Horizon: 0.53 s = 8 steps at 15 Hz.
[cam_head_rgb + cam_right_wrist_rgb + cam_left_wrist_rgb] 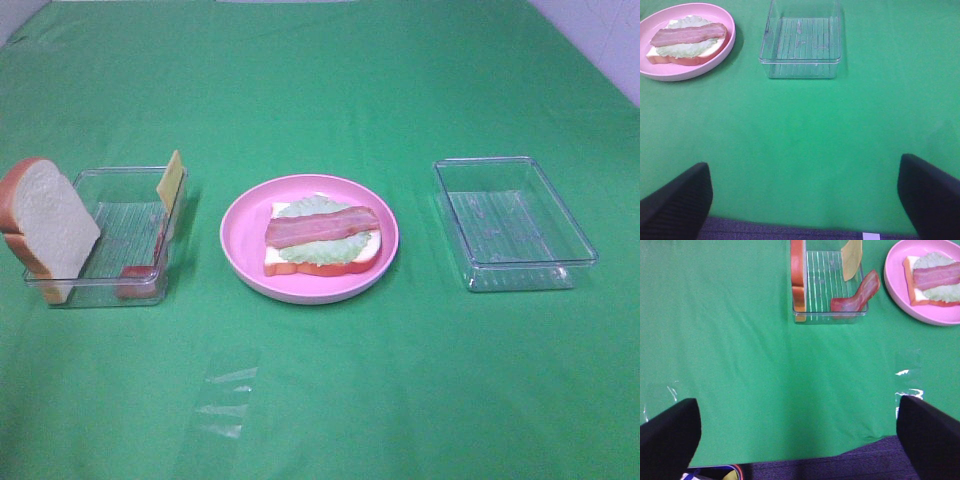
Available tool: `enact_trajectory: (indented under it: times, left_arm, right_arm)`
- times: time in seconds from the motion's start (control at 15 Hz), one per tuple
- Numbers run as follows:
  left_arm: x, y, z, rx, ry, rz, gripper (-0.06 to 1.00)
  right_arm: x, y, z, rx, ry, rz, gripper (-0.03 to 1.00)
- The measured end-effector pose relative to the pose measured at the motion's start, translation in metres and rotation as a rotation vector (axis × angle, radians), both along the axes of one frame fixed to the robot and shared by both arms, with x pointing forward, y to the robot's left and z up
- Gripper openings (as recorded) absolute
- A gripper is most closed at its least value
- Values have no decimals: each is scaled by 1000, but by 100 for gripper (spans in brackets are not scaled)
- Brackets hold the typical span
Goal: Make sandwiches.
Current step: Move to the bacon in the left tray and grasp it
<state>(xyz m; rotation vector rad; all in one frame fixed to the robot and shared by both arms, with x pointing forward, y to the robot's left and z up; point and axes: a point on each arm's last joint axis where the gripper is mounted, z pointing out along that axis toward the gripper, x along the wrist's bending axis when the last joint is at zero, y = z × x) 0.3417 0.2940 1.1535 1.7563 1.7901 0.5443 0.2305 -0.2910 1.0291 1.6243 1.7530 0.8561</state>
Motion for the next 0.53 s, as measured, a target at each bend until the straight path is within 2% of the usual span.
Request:
enact_trajectory:
  times: [0.07,0.13,0.2,0.33,0.47,0.53]
  left_arm:
    - [14,0,3,2,24,-17,98]
    - [70,-2,4,1,126,-56,98]
    - [102,-8,-1,4,187,-85,98]
    - [149,-39,-11,43,261,-150,98]
    - [184,-73,-25,95,312,-161,98]
    - [193,-81,-30,105,326,-160,98]
  right_arm:
    - [0,0,0,0,0,0,96]
    - [0,0,0,0,0,0,96]
    - [0,0,0,0,0,0,96]
    - [0,0,0,1,0,1,96]
    - [0,0,0,1,-1,0,96]
    - [0,0,0,1,-1,0,96]
